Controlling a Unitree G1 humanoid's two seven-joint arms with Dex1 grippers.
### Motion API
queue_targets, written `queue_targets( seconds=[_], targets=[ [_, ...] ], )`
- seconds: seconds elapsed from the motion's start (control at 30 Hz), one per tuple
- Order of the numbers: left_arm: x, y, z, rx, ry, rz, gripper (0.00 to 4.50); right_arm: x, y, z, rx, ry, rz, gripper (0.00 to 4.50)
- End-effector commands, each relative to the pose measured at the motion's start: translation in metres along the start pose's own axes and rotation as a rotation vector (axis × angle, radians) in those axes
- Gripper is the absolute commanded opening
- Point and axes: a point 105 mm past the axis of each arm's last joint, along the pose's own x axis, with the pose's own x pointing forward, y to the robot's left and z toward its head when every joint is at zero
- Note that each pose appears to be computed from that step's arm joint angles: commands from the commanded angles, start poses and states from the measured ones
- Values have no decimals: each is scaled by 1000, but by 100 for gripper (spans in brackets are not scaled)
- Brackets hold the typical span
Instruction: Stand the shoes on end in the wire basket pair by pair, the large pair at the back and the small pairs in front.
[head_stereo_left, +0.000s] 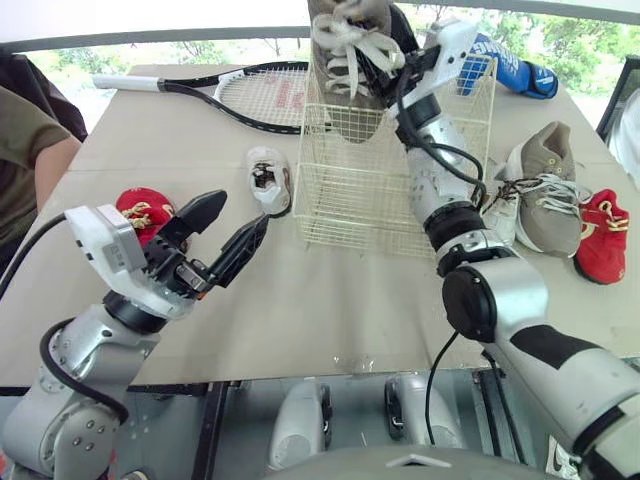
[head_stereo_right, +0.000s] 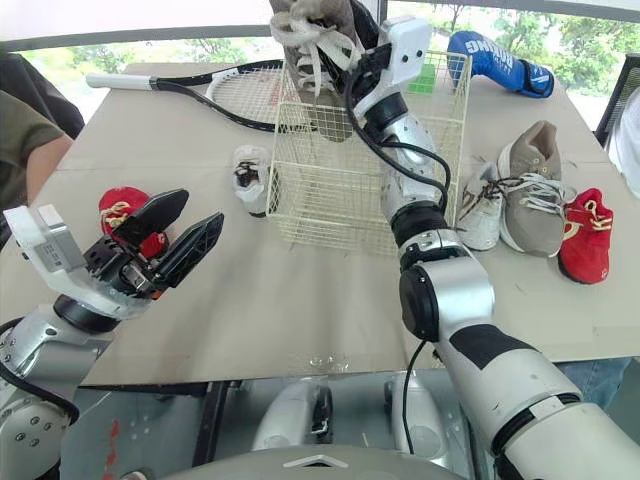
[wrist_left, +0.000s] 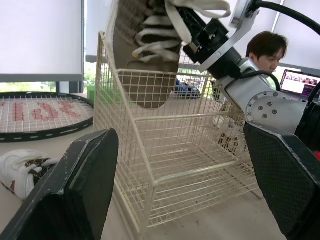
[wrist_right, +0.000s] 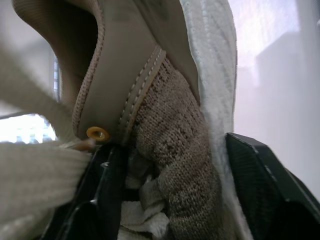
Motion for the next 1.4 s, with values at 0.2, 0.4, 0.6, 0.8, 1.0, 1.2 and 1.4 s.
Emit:
queue_targets(
  seconds=[0.2, 0.4, 0.6, 0.8, 1.0, 1.2, 1.4],
  targets=[
    [14, -9, 6, -13, -23, -83, 431, -49, 0, 3, 84, 168, 87, 448],
    [26, -13, -1, -42, -4, -155, 431, -74, -14, 32, -90, 222, 33, 448],
    [37, -14, -4, -53, -7, -186, 431, -81, -18, 61, -155, 216, 16, 448],
    [42, -10, -12, -66, -6, -185, 431, -76, 23, 56, -229, 373, 235, 448],
    [44, -11, -14, -61, -13, -189, 431, -52, 40, 43, -260, 467, 322, 448],
    [39, -13, -13, -39, -16, -165, 431, -24, 36, 33, -515, 455, 356, 448],
    [35, -16, -16, -40, -18, -143, 431, -21, 37, 38, -607, 381, 343, 216]
  ],
)
